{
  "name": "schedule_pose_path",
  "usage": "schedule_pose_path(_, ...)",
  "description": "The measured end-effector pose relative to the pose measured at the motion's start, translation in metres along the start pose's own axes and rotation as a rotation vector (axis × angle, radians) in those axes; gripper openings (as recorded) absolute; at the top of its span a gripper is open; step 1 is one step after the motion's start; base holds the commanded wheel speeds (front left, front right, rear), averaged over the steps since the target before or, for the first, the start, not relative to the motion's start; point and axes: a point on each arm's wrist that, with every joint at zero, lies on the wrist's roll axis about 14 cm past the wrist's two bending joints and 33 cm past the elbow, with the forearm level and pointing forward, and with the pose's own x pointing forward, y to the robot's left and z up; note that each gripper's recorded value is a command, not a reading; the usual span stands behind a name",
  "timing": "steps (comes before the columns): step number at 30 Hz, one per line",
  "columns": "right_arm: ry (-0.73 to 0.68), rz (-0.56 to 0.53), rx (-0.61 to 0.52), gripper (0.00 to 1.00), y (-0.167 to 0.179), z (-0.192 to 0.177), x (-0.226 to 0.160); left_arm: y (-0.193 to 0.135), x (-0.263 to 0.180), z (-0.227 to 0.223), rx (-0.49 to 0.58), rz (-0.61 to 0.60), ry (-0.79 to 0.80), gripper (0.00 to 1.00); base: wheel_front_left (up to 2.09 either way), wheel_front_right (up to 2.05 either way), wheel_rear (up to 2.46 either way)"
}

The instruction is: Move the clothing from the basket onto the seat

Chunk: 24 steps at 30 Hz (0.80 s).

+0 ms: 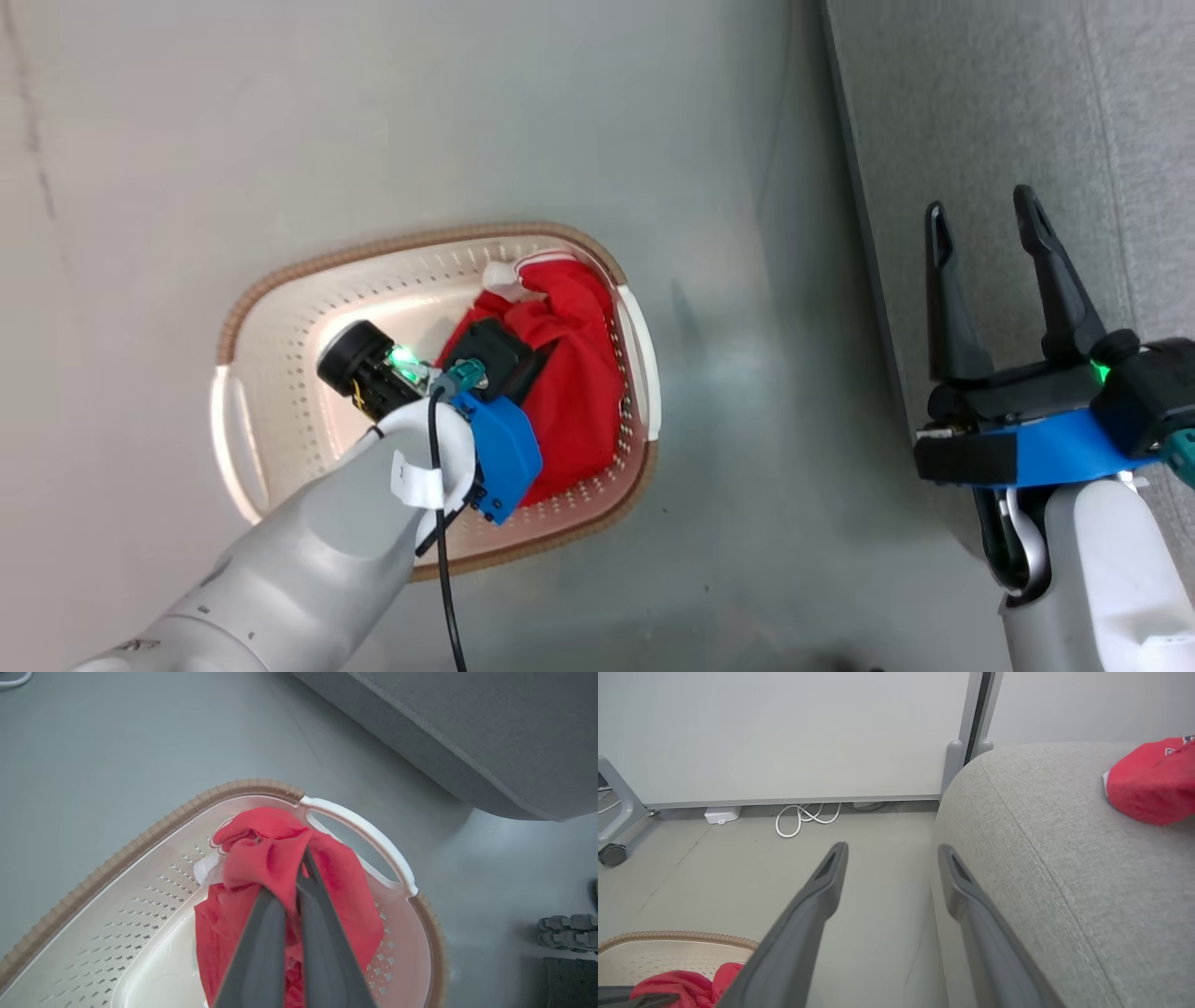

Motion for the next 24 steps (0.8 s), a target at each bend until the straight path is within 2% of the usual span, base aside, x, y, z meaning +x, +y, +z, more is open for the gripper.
schedule_pose_path(5,-0.017,0.008,-0.001,1.00,0.005,0.014,-0.014,-0.005,-0.022,0.030,-0.009,0.036,-0.080,0.00,0.00,0.00,0.00)
schedule_pose_path(11,-0.052,0.019,0.000,1.00,0.011,0.035,-0.030,-0.006,-0.055,0.088,-0.010,0.092,-0.253,0.00,0.00,0.00,0.00)
schedule_pose_path(24,-0.135,0.034,0.012,1.00,0.019,0.075,-0.071,-0.036,-0.130,0.178,0.112,0.183,-0.542,0.00,0.00,0.00,0.00)
